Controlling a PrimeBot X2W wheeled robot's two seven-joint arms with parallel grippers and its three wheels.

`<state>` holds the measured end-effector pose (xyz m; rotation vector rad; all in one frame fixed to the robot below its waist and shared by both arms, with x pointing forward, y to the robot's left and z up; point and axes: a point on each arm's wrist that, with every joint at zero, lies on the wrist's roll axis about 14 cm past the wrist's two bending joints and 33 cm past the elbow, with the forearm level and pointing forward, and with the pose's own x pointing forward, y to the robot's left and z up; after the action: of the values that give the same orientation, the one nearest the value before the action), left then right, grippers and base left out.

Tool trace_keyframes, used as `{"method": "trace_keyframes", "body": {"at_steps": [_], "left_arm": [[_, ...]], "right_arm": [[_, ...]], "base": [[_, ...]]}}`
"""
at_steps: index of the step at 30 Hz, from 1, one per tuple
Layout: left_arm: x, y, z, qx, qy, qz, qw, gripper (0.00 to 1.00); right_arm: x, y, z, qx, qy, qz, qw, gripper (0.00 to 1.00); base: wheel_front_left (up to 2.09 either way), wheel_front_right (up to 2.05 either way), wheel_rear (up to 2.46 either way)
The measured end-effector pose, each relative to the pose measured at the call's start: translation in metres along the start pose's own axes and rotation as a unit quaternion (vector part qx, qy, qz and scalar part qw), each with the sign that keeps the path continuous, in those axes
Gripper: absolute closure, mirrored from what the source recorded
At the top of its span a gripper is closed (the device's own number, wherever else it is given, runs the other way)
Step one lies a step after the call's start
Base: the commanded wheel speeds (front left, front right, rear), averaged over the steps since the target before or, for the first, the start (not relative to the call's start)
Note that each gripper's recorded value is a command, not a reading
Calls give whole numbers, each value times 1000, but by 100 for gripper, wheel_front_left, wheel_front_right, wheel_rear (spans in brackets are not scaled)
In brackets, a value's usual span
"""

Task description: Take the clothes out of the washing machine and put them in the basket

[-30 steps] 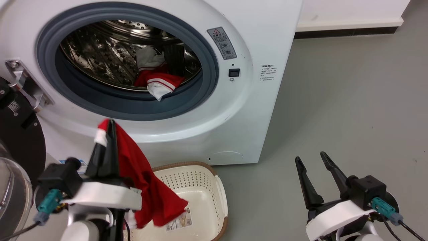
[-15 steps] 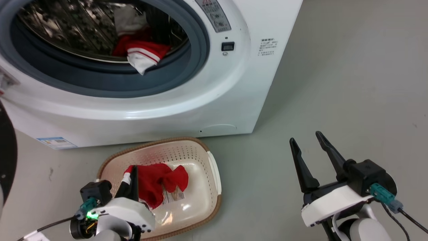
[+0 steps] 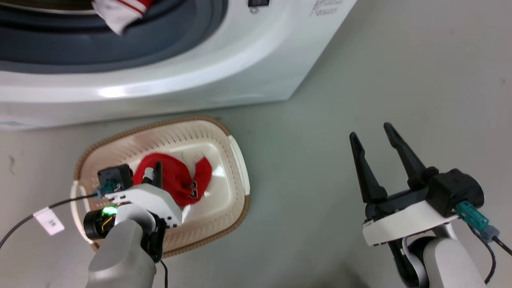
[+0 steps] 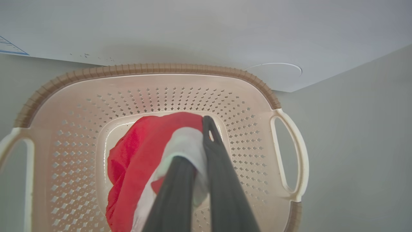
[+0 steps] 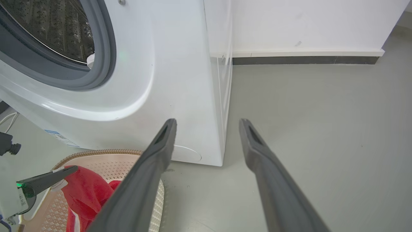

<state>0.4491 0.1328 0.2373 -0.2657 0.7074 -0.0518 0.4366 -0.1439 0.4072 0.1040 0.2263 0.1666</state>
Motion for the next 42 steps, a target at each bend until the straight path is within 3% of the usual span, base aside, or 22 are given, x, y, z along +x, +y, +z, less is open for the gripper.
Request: {"method": "trace_keyframes", "body": {"at_steps": [9, 15, 16, 17, 18, 26, 33, 42], "left_arm": [[12, 18, -82, -3, 126, 32, 991, 100], [8, 22, -106, -6, 165, 44, 985, 98], [7, 23, -106, -7, 166, 46, 985, 67], [7, 23, -105, -8, 167, 47, 985, 5], [6, 23, -104, -8, 166, 49, 985, 0], [-11, 14, -72, -12, 122, 41, 992, 0], [-36, 4, 1, -16, -13, 19, 1000, 0], [-90, -1, 95, -3, -187, 6, 982, 0]], "right_arm": [[10, -13, -33, 2, 36, -13, 999, 0], [9, -21, -38, 1, 39, -23, 999, 0], [10, -21, -38, 2, 39, -24, 999, 0], [10, -21, -38, 2, 39, -24, 999, 0], [10, -20, -38, 2, 38, -23, 999, 0], [1, -12, -14, -6, 12, -15, 1000, 0], [-21, -3, 14, -12, -12, -11, 1000, 0], [-46, 9, 42, -13, -42, -3, 999, 0]], "base": [[0, 0, 0], [0, 0, 0], [0, 0, 0], [0, 0, 0], [0, 0, 0], [0, 0, 0], [0, 0, 0], [0, 0, 0]]}}
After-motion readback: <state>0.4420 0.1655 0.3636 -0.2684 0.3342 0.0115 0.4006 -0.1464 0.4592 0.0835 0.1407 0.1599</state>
